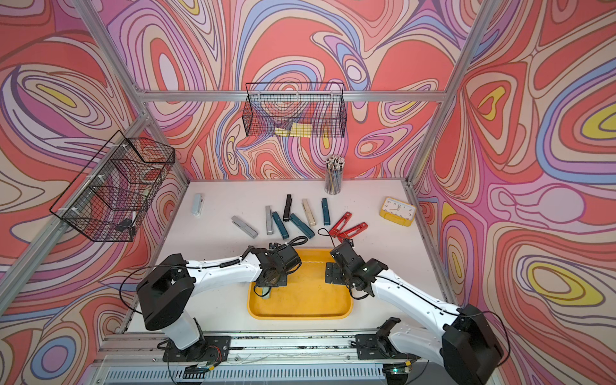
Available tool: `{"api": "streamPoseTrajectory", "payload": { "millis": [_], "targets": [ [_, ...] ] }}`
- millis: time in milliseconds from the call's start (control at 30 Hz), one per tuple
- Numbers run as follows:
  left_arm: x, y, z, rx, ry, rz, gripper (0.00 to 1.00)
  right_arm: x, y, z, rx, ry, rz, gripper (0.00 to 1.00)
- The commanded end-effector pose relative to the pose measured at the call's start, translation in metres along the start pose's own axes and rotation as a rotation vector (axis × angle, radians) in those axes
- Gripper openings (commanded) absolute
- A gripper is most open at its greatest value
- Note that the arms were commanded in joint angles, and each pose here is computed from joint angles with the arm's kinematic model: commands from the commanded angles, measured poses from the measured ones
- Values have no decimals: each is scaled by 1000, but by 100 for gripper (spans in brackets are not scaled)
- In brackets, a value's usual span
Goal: Put the pruning pliers into the storage box
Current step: Place the pruning pliers in the storage box.
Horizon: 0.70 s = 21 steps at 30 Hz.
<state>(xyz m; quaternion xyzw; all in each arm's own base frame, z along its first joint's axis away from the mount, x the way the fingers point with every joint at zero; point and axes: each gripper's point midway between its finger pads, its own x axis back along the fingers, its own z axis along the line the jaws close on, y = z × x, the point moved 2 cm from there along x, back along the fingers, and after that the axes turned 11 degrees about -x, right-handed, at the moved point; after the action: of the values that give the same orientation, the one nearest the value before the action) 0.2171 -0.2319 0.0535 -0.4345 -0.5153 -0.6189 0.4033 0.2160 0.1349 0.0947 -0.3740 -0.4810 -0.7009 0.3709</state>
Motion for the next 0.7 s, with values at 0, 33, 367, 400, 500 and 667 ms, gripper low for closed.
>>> {"api": "streamPoseTrajectory", "payload": {
  "millis": [0, 33, 367, 400, 500, 667],
  "targets": [
    [-1, 1, 7, 28, 31, -15, 0, -3, -1, -5, -8, -15, 1, 81],
    [-1, 0, 6, 29, 30, -14, 0, -4, -2, -5, -12, -16, 5, 78],
    [-3, 0, 6, 26, 28, -12, 0, -9, -5, -7, -25, -31, 20, 65],
    [-4, 0, 6, 24, 29, -10, 0, -10, -5, -8, -26, -34, 21, 64],
    [-4, -1, 7, 23, 31, -9, 0, -10, -5, -8, -28, -37, 22, 60],
    [-7, -4, 12, 31, 48, -5, 0, -11, -5, -9, -28, -49, 25, 52]
  ]
}}
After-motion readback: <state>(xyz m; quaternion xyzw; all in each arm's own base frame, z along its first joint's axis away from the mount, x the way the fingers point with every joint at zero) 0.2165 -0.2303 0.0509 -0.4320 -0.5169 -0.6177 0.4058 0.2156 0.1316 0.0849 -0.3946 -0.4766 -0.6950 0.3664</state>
